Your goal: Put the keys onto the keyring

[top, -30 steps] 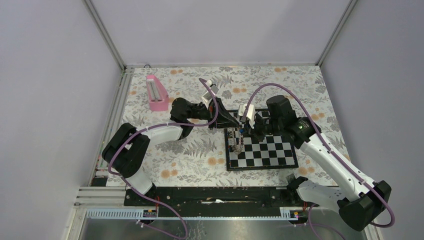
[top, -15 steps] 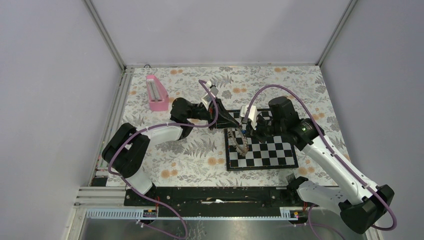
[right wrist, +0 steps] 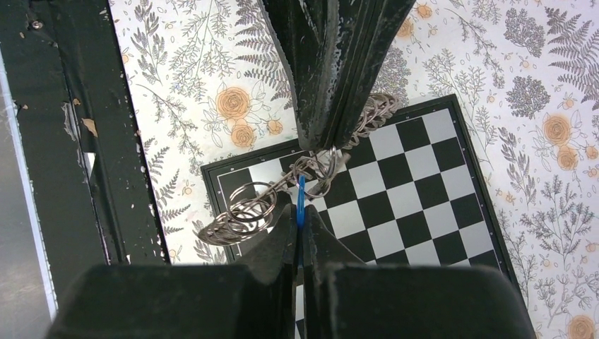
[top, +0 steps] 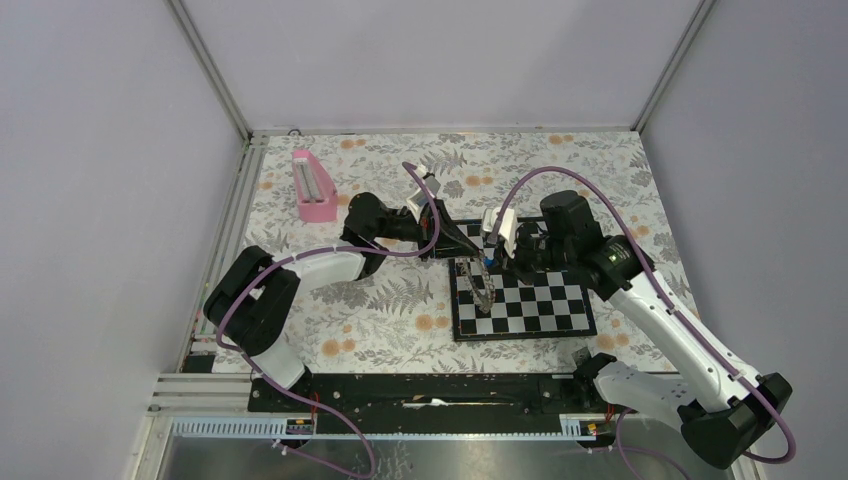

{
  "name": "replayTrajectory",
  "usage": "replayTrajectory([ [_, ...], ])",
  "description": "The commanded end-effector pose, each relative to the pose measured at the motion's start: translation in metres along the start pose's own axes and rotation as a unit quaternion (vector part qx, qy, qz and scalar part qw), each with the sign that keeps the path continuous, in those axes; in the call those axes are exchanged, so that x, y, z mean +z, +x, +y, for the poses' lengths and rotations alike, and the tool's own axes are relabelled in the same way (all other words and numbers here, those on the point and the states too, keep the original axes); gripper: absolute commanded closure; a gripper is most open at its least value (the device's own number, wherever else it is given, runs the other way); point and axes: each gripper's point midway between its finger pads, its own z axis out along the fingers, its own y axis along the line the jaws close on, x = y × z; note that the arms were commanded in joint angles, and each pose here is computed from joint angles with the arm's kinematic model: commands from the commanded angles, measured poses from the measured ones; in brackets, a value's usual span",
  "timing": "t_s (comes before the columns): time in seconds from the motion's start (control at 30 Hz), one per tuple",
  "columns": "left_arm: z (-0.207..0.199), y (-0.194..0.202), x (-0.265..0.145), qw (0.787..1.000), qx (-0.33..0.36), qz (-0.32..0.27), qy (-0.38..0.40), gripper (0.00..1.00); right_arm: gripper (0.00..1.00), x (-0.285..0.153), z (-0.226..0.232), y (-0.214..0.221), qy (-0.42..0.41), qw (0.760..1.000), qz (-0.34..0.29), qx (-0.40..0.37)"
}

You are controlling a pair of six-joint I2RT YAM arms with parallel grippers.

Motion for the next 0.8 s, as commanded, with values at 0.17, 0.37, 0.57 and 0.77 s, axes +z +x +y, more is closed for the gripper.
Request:
replayTrajectory([
  [0.17, -0.018, -0.027, 0.000, 0.997, 0.067, -0.016, 0.023, 1.00, 1.00, -0.011, -0.012, -0.006, 0.039, 0.999, 0.006, -0.013],
  [0.37, -0.020, -0.025, 0.000, 0.997, 0.067, -0.012, 0.030, 1.00, 1.00, -0.013, -0.015, -0.004, 0.051, 0.999, 0.012, -0.012],
  [0.57, -0.019, -0.023, 0.001, 0.998, 0.062, -0.009, 0.031, 1.00, 1.00, -0.013, -0.014, -0.012, 0.040, 0.999, 0.005, -0.014],
  [0.77, -0.016, -0.021, 0.001, 0.998, 0.057, -0.009, 0.029, 1.00, 1.00, -0.011, -0.010, -0.019, 0.024, 1.000, -0.006, -0.013],
])
